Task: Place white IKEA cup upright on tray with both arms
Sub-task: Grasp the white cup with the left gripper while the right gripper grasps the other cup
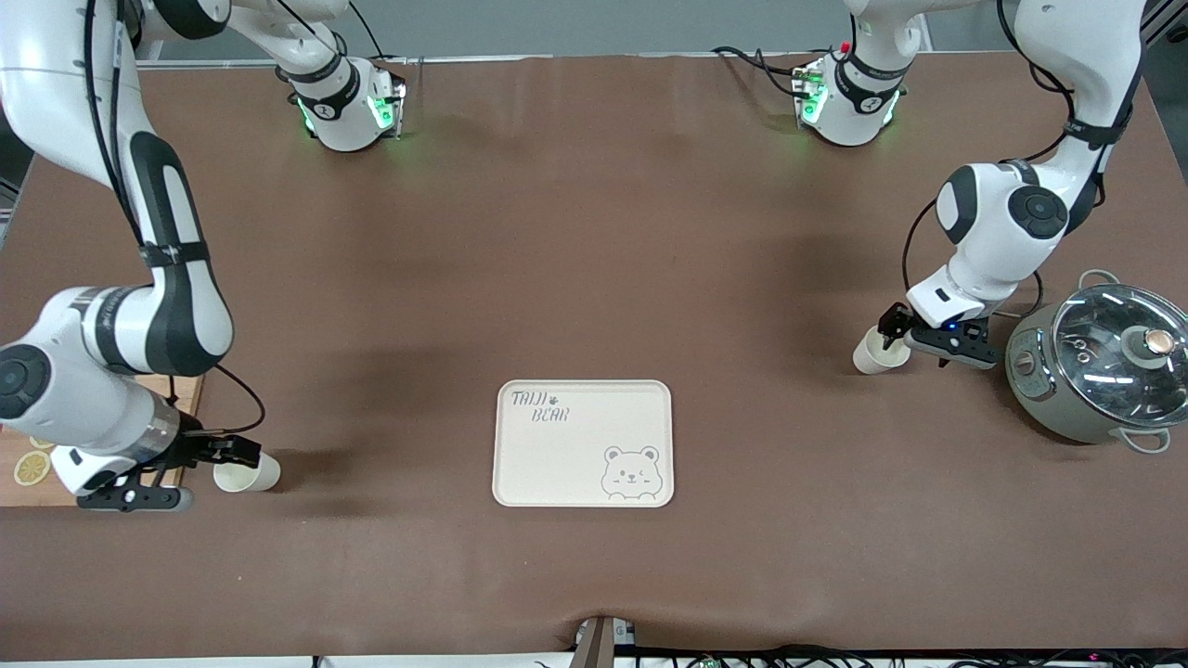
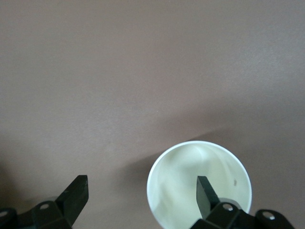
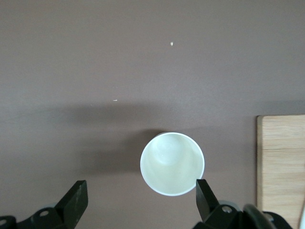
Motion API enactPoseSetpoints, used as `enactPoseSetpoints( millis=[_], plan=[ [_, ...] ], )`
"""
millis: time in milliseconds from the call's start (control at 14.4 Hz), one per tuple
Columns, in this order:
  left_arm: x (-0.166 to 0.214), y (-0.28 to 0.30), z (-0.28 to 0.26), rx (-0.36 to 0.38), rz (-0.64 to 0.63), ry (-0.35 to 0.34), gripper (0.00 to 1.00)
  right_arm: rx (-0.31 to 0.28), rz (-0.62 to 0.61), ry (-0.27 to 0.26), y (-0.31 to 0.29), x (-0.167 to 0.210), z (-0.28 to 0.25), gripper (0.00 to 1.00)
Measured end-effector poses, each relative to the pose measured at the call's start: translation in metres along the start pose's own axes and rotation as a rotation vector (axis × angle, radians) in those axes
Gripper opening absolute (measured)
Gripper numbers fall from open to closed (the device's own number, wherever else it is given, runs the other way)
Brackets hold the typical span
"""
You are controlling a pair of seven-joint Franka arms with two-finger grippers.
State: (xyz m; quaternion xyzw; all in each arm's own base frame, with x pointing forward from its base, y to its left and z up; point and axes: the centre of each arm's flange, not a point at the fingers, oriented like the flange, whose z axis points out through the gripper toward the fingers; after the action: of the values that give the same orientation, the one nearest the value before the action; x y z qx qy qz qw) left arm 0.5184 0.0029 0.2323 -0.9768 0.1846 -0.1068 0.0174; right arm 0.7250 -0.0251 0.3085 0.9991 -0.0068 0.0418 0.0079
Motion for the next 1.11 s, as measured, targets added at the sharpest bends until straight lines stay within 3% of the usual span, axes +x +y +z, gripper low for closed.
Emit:
enactPoseSetpoints(
  millis=[139,209,557,696,835,1114],
  plan=[
    [-0.003,0.001,0.009,-0.006,-0.001,-0.004,1.00,0.000,-0.001,-0.009,0.000,0.000,0.021,1.00],
    [-0.003,0.001,0.011,-0.007,-0.001,-0.005,0.93,-0.001,-0.001,-0.014,-0.001,-0.001,0.031,1.00],
    [-0.011,-0.015,0.013,-0.001,0.000,-0.009,0.41,0.000,-0.008,-0.021,-0.005,-0.003,0.059,1.00],
    [-0.007,-0.017,0.011,0.003,0.000,0.000,0.20,0.000,-0.010,-0.026,-0.007,-0.003,0.062,0.95],
    [0.007,-0.018,0.003,0.011,0.001,0.026,0.06,0.000,-0.013,-0.026,-0.009,-0.003,0.062,0.72],
    [0.047,-0.004,-0.015,-0.008,-0.053,0.031,0.05,0.000,-0.016,-0.033,-0.011,-0.004,0.066,0.30]
  ],
)
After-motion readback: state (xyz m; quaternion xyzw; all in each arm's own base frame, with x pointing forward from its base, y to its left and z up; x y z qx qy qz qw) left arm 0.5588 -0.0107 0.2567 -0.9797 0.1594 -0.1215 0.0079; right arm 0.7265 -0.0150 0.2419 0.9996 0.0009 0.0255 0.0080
